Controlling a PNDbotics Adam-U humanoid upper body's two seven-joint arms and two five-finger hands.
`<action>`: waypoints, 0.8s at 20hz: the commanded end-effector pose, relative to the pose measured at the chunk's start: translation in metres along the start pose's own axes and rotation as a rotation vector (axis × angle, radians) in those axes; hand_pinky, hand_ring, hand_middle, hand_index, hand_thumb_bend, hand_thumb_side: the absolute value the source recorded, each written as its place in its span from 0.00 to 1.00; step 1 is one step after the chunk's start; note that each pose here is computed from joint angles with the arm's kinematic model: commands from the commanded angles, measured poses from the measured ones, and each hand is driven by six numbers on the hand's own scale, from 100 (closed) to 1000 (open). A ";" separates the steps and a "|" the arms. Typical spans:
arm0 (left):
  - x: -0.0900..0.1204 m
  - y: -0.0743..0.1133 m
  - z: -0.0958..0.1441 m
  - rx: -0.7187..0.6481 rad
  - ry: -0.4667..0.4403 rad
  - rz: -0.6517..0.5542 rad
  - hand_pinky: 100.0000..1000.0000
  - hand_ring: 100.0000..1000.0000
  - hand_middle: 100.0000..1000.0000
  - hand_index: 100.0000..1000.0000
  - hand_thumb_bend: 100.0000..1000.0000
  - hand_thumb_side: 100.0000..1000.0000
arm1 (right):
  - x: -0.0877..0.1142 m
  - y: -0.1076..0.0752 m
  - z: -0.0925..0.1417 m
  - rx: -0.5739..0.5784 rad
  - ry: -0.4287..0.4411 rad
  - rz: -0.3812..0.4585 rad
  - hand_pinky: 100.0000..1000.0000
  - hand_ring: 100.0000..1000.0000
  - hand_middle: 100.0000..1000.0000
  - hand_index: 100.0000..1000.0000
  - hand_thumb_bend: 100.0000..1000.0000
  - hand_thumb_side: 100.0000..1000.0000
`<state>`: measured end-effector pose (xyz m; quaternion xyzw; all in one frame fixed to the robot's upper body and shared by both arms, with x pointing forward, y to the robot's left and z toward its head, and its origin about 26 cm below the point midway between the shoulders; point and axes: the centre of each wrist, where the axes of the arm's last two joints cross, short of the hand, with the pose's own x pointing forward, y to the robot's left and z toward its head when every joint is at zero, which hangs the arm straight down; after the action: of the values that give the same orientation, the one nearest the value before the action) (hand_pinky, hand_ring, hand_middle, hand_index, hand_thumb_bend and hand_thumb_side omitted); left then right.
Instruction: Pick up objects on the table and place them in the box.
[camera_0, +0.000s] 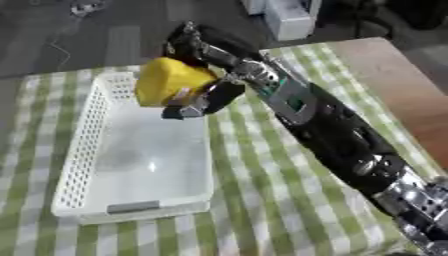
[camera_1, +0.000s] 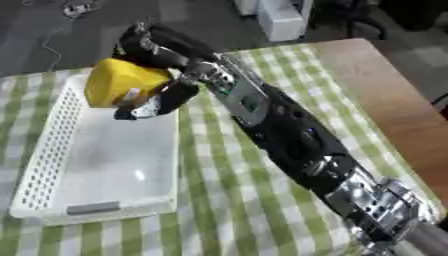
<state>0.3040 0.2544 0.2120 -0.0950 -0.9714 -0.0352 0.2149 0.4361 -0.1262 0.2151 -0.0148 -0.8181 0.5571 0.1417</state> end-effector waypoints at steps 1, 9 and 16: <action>0.004 -0.004 -0.010 -0.010 -0.034 0.025 0.52 0.56 1.00 0.90 0.35 0.71 | 0.002 -0.010 -0.010 -0.008 -0.043 0.024 0.00 0.00 0.00 0.00 0.52 0.13; 0.005 -0.009 -0.020 -0.009 -0.053 0.057 0.53 0.56 1.00 0.90 0.36 0.71 | -0.008 0.007 -0.005 0.024 -0.171 0.026 0.06 0.35 0.41 0.50 0.65 0.47; 0.005 -0.009 -0.022 -0.007 -0.054 0.064 0.53 0.56 1.00 0.90 0.36 0.71 | -0.023 0.024 0.009 0.174 -0.186 0.044 0.75 0.87 0.91 0.90 0.69 0.69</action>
<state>0.3077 0.2450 0.2254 -0.1240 -0.9712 -0.0265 0.2017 0.4507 -0.1278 0.1779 0.0220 -0.7968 0.5951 0.1020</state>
